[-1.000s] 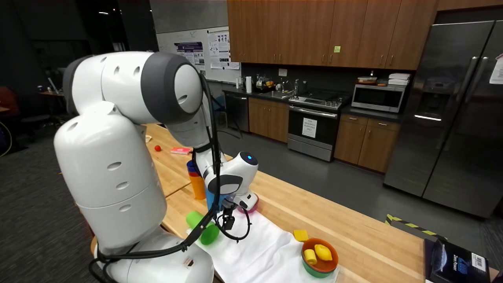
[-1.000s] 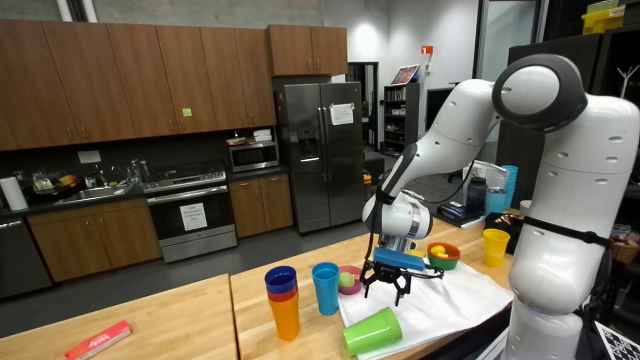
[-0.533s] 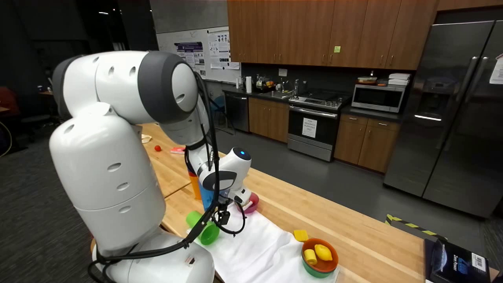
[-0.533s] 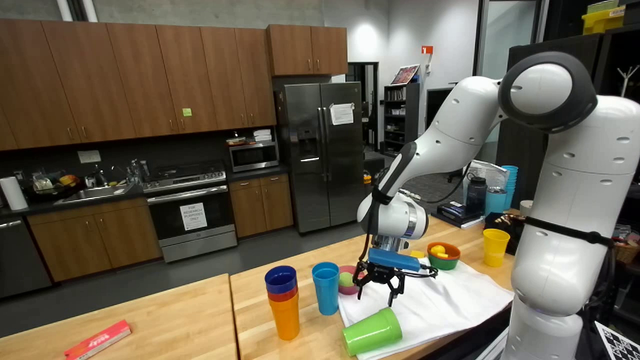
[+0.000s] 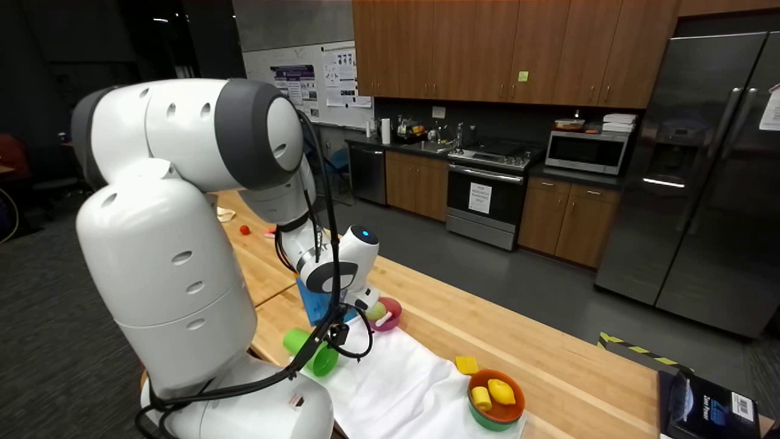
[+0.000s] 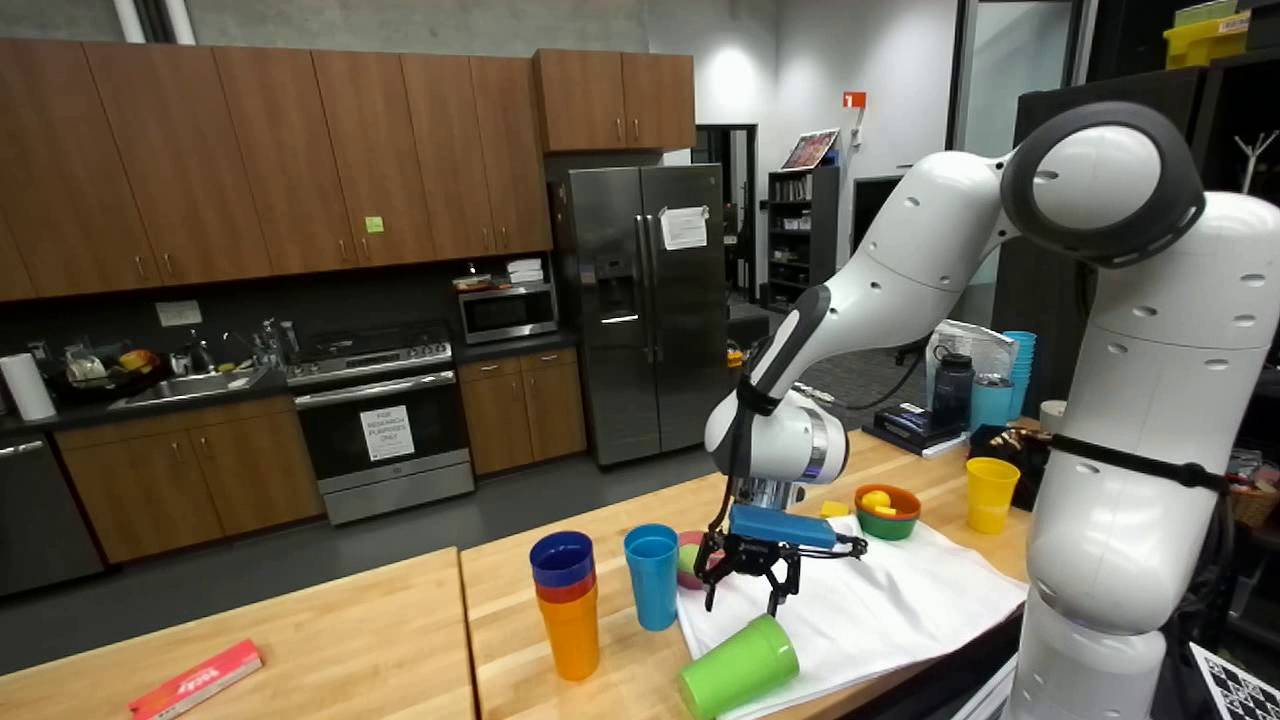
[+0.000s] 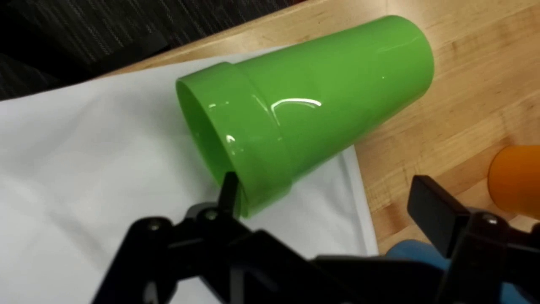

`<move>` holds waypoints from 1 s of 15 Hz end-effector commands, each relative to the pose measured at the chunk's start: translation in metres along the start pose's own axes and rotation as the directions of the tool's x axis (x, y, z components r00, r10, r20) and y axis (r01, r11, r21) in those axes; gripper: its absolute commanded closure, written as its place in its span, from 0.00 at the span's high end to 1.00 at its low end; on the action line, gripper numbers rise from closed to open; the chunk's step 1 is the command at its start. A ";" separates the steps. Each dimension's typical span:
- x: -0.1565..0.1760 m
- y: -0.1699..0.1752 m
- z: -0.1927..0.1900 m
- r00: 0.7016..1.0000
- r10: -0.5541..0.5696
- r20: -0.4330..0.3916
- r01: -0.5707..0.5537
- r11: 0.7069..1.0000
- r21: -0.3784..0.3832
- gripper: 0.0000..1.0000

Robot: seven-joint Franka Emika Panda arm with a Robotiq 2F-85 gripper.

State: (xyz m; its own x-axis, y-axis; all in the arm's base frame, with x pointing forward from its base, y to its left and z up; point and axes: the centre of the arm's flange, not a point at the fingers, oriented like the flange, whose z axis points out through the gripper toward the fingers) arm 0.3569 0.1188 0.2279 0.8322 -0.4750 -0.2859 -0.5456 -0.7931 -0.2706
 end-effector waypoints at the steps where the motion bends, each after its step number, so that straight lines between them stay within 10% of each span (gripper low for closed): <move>1: -0.009 -0.006 -0.003 0.999 -0.036 0.008 0.035 0.999 0.015 1.00; 15: -0.021 -0.022 0.007 0.995 -0.100 0.007 0.100 0.995 0.005 1.00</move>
State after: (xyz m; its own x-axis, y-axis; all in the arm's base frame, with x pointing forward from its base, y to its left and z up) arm 0.3518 0.1399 0.2297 0.8720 -0.4056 -0.2740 -0.4759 -0.8334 -0.2809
